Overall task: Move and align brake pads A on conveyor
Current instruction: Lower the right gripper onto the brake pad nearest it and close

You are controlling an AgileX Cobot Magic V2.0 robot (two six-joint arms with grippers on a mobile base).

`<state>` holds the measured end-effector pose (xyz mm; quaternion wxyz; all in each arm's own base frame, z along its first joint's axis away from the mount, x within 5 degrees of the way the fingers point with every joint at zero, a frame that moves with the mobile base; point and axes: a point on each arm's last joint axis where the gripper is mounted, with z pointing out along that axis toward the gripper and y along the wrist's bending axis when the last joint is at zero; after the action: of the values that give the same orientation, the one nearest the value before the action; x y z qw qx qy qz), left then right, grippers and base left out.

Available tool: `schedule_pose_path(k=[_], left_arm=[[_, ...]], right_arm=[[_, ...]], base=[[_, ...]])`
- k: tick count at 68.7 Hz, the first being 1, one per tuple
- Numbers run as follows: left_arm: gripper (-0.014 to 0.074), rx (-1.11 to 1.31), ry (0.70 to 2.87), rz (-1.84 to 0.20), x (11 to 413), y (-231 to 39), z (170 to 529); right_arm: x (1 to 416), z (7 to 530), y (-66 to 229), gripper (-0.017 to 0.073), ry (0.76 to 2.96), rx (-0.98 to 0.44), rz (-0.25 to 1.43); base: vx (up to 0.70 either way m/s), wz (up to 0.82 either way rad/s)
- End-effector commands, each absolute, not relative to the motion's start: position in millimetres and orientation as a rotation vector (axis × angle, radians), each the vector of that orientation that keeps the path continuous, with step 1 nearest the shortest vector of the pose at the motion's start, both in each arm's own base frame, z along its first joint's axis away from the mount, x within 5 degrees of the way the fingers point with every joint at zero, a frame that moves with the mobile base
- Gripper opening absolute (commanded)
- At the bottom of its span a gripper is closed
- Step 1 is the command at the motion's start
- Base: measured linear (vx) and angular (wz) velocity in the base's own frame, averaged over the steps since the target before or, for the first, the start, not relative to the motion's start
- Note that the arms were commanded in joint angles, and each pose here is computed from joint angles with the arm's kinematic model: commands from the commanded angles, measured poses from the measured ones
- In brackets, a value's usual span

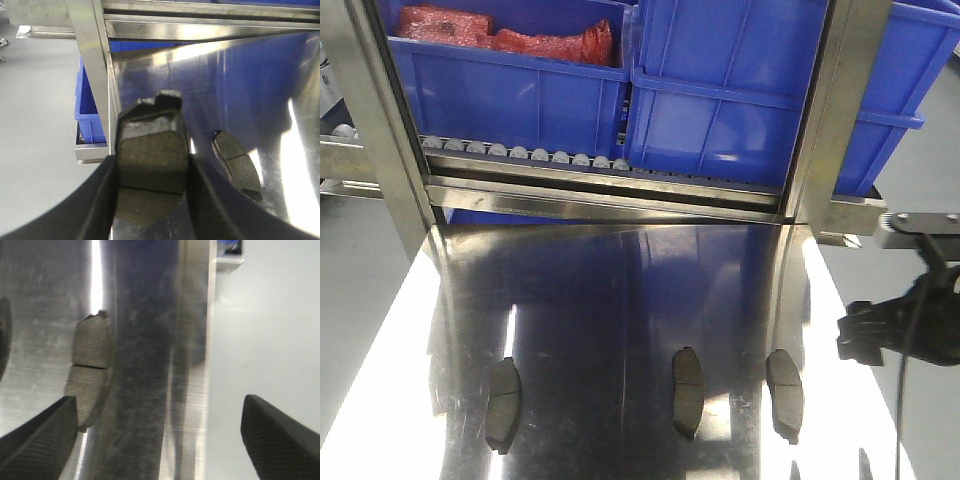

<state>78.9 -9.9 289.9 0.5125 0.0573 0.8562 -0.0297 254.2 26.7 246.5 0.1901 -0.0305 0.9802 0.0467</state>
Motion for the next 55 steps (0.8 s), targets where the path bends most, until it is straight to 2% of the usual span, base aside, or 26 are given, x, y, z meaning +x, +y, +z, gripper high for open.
schedule_pose_path(k=[1, 15, 28, 55], left_arm=[[-0.0006, 0.131, 1.942, -0.087, 82.7, -11.0, 306.9], [-0.0006, 0.131, 1.942, -0.087, 82.7, -11.0, 306.9], [-0.0006, 0.131, 1.942, -0.087, 82.7, -11.0, 306.9], [-0.0006, 0.131, 1.942, -0.087, 82.7, -11.0, 306.9]], right_arm=[[267.1, 256.5, 38.3, 0.0638, 2.715, -0.078, 0.158], [288.3, 243.1, 68.1, 0.063, 2.793, -0.043, 0.198], [297.9, 219.4, 87.2, 0.0624, 2.881, -0.062, 0.168], [309.3, 186.6, 93.3, 0.061, 2.93, -0.088, 0.077]], base=[[0.0, 0.0], [0.0, 0.0], [0.0, 0.0], [0.0, 0.0]])
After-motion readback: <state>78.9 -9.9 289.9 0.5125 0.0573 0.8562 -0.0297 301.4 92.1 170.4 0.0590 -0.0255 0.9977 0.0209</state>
